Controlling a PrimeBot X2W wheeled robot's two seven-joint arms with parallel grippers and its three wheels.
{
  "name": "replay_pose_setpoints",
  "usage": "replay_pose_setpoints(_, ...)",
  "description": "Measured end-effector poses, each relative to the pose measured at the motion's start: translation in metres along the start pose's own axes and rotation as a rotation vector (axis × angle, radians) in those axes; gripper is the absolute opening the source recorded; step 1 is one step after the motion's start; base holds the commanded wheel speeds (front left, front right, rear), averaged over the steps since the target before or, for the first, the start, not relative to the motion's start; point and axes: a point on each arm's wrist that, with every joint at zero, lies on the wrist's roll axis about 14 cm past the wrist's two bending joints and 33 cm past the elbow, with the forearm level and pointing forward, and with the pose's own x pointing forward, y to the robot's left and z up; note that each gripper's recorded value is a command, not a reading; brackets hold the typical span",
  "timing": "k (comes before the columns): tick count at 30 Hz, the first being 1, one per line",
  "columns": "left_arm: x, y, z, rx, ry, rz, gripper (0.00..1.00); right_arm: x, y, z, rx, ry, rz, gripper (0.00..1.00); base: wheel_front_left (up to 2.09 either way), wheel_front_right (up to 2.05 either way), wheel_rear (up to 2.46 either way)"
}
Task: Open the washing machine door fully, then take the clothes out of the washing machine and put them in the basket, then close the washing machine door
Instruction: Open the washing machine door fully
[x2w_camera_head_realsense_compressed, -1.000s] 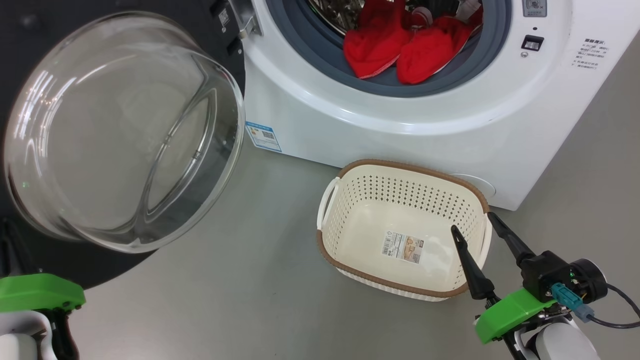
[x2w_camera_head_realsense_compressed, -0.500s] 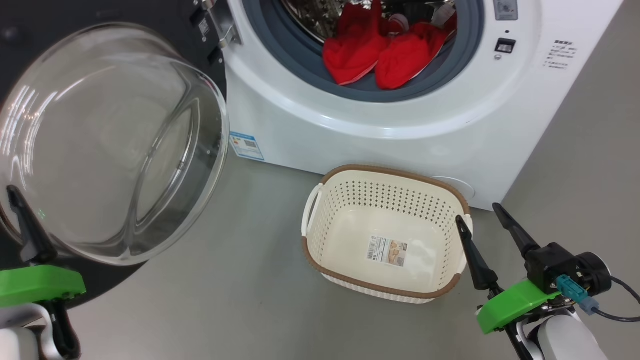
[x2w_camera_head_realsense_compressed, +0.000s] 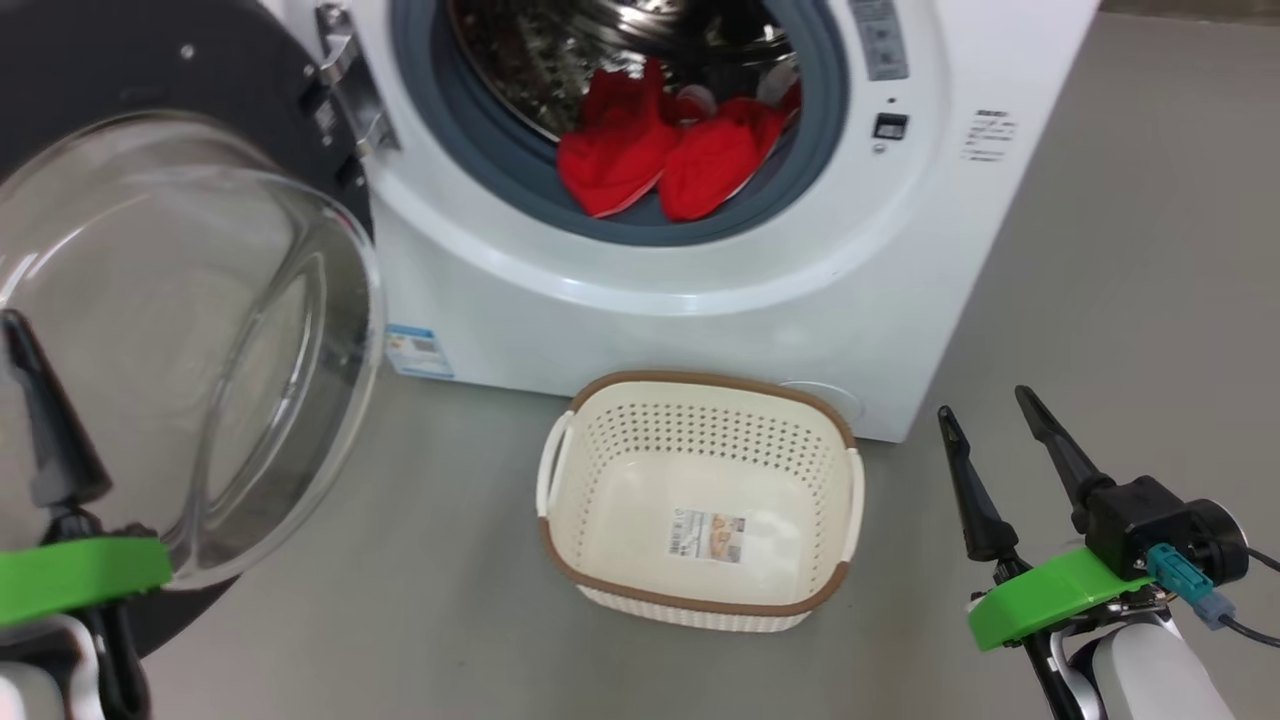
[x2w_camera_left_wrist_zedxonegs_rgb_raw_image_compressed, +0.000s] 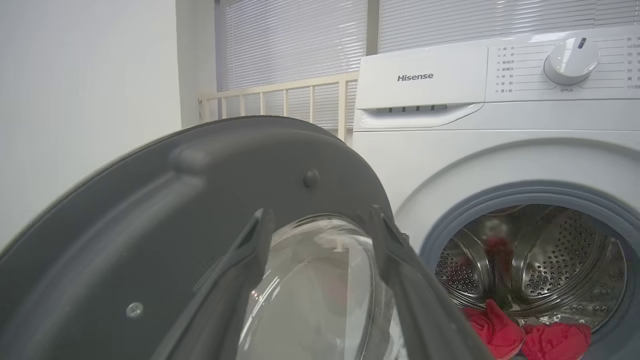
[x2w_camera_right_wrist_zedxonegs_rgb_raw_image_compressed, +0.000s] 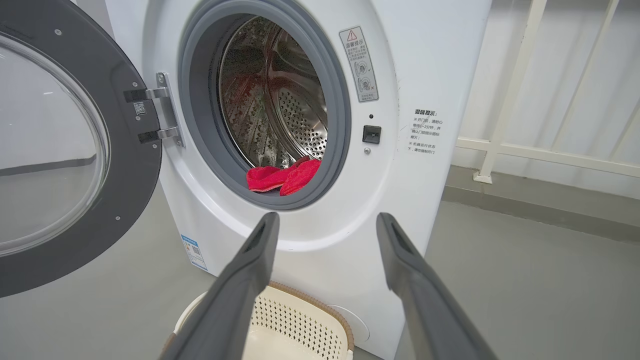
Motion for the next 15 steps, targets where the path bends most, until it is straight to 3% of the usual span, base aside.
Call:
replay_pose_setpoints(8,-0.008,-0.077,-0.002,-0.131,0.033,-0.240,1.00,-0.022,-0.033,0.028,-0.020,-0.068,-0.105,1.00,0.00,0.00,0.00)
replay_pose_setpoints(15,-0.034,-0.125,-0.034,-0.226,0.174,-0.399,1.00,-0.054,-0.057,0.036,-0.002,-0.090,-0.199,1.00,0.00,0.00,0.00)
